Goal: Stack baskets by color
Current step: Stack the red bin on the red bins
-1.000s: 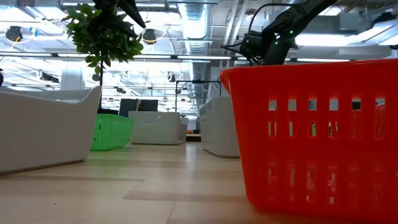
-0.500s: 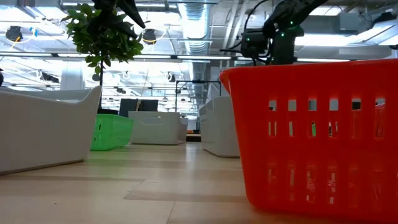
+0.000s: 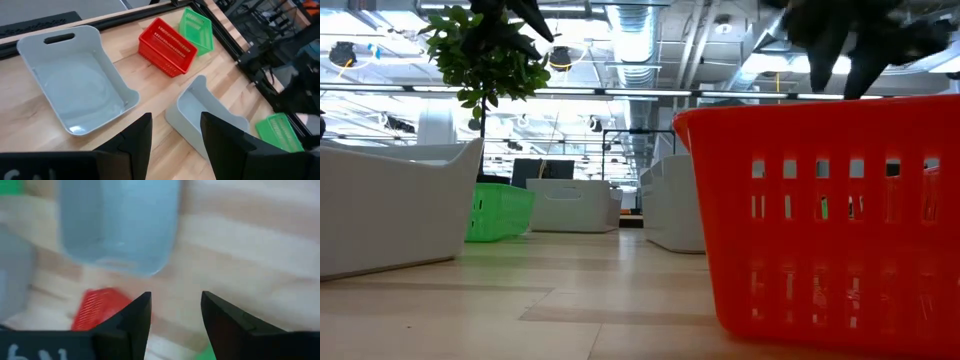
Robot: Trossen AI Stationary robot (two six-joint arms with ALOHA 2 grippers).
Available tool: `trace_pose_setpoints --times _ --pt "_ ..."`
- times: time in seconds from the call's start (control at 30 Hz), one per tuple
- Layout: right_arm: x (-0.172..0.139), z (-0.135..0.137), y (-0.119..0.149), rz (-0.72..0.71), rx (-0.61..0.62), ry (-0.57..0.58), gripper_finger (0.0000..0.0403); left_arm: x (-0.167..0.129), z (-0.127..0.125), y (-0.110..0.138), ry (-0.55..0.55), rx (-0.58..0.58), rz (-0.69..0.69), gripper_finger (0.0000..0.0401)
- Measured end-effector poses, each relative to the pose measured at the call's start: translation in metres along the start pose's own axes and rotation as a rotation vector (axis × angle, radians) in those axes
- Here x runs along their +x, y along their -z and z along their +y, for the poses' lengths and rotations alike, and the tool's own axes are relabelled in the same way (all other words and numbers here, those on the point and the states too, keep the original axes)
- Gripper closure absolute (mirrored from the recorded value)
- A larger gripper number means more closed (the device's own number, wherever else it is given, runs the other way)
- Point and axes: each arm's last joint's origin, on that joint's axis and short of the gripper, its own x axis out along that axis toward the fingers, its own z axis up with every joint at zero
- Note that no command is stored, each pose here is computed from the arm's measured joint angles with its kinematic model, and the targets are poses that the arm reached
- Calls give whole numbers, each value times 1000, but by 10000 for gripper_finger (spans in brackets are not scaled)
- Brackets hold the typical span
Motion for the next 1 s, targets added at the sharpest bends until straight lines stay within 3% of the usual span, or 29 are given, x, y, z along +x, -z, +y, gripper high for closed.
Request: trace_pose_setpoints --times 0.23,0.43,0.7,1.0 --pt "38 20 80 73 134 -71 211 0 -1 0 9 6 2 246" --pt "69 32 119 141 220 -135 211 0 -1 0 22 33 13 246" --pt "102 32 138 139 259 -97 217 0 -1 0 23 45 13 246" --pt "106 36 128 116 240 -92 229 0 -1 0 22 56 13 246"
